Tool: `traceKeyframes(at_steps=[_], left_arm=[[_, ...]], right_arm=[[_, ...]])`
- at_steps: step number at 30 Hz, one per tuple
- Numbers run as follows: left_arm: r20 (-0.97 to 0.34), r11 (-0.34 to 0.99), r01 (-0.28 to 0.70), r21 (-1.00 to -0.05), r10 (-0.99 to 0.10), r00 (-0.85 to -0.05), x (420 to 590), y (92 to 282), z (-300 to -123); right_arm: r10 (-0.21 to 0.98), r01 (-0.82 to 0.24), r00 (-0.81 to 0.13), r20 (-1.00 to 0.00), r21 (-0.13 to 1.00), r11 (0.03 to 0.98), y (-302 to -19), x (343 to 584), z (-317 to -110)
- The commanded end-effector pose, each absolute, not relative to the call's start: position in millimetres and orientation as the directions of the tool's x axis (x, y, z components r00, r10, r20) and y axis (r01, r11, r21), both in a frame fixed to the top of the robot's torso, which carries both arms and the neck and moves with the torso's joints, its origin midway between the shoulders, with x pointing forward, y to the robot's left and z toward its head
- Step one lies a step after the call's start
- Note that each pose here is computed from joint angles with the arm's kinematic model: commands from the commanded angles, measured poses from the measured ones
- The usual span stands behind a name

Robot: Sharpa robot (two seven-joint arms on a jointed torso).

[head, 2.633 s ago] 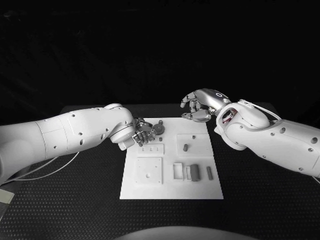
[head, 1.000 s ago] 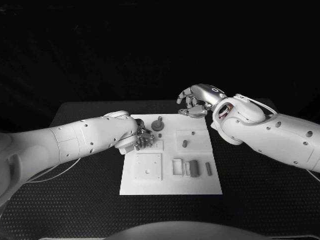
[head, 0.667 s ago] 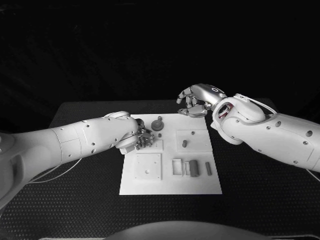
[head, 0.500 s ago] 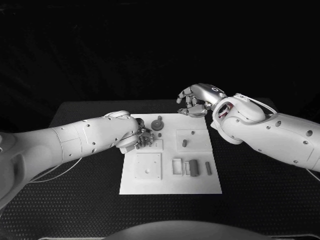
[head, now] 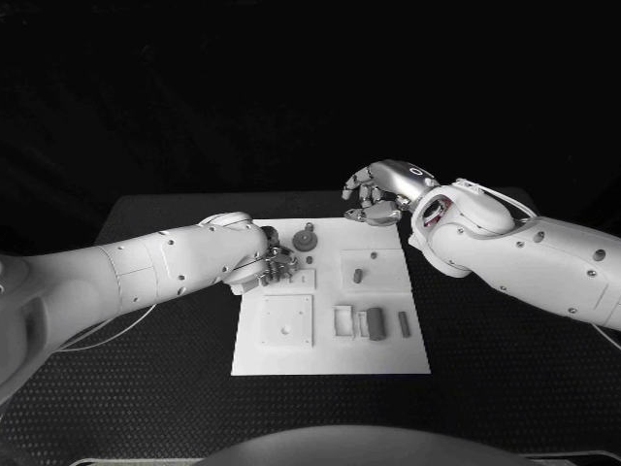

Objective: Assemble the parts on the task board

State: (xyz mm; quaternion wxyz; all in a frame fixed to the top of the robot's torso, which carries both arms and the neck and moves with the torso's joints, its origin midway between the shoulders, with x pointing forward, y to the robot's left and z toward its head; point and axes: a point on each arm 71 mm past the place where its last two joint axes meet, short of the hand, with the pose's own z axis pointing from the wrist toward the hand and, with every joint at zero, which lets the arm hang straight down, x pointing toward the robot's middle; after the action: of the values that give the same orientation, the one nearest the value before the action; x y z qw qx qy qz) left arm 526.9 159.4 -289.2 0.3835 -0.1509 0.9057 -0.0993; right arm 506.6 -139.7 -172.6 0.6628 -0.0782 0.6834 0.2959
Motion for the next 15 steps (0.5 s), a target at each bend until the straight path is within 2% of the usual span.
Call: traceKeyframes(at_steps=[1,15], left_arm=[[-0.657,0.940,-0.179,-0.290,-0.332,-0.676,526.0,156.1,-289.7],[-0.636,0.934,-0.183,-0.308,-0.345,-0.690,523.2,149.7,-290.3]], right_arm=[[0.277,-0.509,-0.119,-0.953,0.298,0.808,-137.9,506.1,-172.8],[0.277,-0.510,-0.121,-0.953,0.299,0.807,-136.7,506.0,-172.8]])
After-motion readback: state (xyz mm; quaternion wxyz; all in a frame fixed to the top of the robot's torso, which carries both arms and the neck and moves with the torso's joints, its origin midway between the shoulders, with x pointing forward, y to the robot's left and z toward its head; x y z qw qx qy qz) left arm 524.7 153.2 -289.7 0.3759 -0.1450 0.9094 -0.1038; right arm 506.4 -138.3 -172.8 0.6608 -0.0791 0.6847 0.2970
